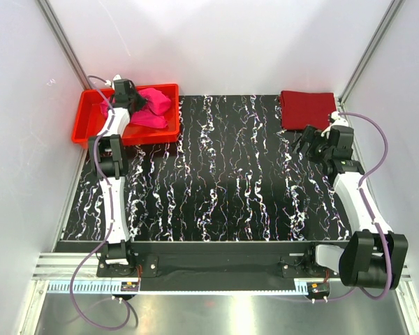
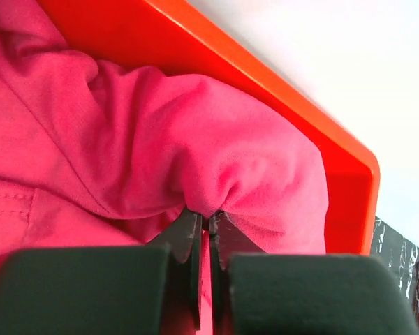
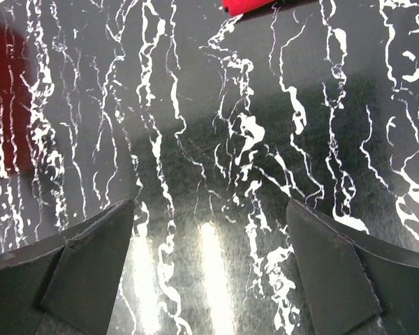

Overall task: Fold and stack the t-shirts
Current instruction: Grab the tshirt from the pile, then move the tshirt to the center of the board

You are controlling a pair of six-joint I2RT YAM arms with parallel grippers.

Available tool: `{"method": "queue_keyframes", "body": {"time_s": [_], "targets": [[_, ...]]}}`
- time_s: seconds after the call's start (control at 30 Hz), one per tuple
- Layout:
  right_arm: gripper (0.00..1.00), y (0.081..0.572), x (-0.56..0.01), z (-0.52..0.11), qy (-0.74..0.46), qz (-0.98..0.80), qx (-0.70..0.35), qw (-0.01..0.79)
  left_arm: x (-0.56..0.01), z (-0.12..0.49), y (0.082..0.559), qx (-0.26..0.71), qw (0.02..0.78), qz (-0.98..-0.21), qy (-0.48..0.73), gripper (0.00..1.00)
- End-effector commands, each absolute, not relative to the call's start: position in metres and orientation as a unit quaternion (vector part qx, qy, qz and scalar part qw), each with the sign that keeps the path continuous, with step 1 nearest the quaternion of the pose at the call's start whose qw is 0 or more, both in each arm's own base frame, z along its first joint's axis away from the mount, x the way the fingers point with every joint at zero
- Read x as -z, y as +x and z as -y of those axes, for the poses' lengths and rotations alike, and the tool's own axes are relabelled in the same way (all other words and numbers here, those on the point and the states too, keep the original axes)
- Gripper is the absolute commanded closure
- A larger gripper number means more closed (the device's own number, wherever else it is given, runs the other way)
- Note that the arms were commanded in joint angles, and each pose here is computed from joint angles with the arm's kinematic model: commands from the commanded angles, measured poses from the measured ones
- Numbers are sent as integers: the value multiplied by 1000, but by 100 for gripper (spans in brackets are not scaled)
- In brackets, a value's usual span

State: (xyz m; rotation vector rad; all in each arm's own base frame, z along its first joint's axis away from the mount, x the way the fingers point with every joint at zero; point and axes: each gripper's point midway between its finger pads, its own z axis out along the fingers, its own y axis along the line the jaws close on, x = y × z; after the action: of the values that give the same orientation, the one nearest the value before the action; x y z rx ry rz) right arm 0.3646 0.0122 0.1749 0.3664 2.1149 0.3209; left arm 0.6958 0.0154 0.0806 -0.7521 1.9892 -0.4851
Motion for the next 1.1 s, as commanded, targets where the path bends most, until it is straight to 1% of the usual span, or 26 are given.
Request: {"method": "queue_keyframes", "body": {"time_s": [0.0, 0.07, 0.1, 0.13, 0.2, 0.23, 0.3, 0.33, 0.4, 0.43, 0.5, 0.53, 0.6, 0.63, 0.67, 0.7, 0.73, 0.77, 0.8, 0.83, 0.87, 0.9, 0.93, 0.97, 1.0, 1.07], "targets": [[2, 354, -185, -23, 144, -860, -153, 466, -135, -8, 715, 238, 518, -773, -278, 100], [3, 353, -189, -27, 142, -859, -161, 465, -165, 0, 705, 232, 526, -777, -256, 100], [3, 351, -189, -29, 142, -861, -162, 461, -163, 8, 696, 226, 517, -787, -250, 100], [5, 352, -194, -35, 134, -861, -163, 462, -205, 13, 685, 222, 537, -778, -237, 100], [6, 350, -192, -39, 134, -868, -159, 450, -226, 23, 666, 212, 542, -781, -226, 100], [9, 352, -199, -42, 131, -867, -163, 452, -272, 25, 650, 206, 567, -770, -208, 100], [11, 350, -199, -59, 118, -874, -179, 436, -314, 31, 633, 189, 591, -762, -185, 100], [11, 349, -201, -64, 114, -875, -184, 433, -347, 32, 614, 182, 604, -757, -171, 100], [11, 348, -206, -83, 93, -876, -200, 428, -377, 55, 592, 200, 613, -749, -153, 100], [11, 348, -208, -90, 84, -876, -205, 428, -415, 62, 569, 214, 634, -730, -139, 100], [11, 346, -212, -112, 50, -878, -216, 424, -439, 87, 542, 225, 641, -725, -111, 100], [11, 346, -218, -120, 40, -877, -220, 425, -467, 95, 513, 229, 656, -714, -93, 100], [11, 343, -216, -134, 22, -883, -224, 412, -477, 125, 481, 240, 653, -716, -61, 100], [10, 344, -223, -138, 17, -881, -225, 416, -495, 129, 447, 231, 663, -711, -38, 100], [10, 344, -220, -142, 16, -885, -225, 408, -477, 152, 430, 227, 647, -727, -21, 100], [8, 343, -222, -146, 13, -884, -227, 408, -474, 157, 414, 223, 648, -728, -13, 100], [7, 343, -226, -154, 6, -883, -232, 408, -492, 155, 378, 240, 662, -710, -15, 100], [6, 343, -227, -157, 9, -884, -236, 403, -447, 171, 366, 247, 627, -739, -5, 100], [5, 342, -224, -159, 11, -889, -236, 392, -436, 174, 351, 257, 618, -743, 0, 83], [5, 341, -229, -163, 8, -888, -240, 392, -437, 168, 325, 267, 622, -736, -3, 69], [5, 336, -226, -164, 9, -894, -242, 377, -386, 175, 315, 264, 582, -769, 4, 51], [5, 332, -226, -164, 7, -896, -242, 372, -380, 173, 297, 278, 581, -765, 9, 24], [5, 329, -222, -163, 6, -900, -240, 363, -360, 175, 289, 286, 558, -779, 11, 13], [5, 321, -220, -161, 6, -904, -241, 354, -324, 177, 281, 284, 522, -804, 15, 10], [5, 316, -216, -162, 3, -907, -243, 344, -308, 175, 270, 283, 503, -817, 16, 6], [7, 302, -207, -165, -2, -912, -257, 319, -272, 172, 259, 271, 462, -844, 15, 5]]}}
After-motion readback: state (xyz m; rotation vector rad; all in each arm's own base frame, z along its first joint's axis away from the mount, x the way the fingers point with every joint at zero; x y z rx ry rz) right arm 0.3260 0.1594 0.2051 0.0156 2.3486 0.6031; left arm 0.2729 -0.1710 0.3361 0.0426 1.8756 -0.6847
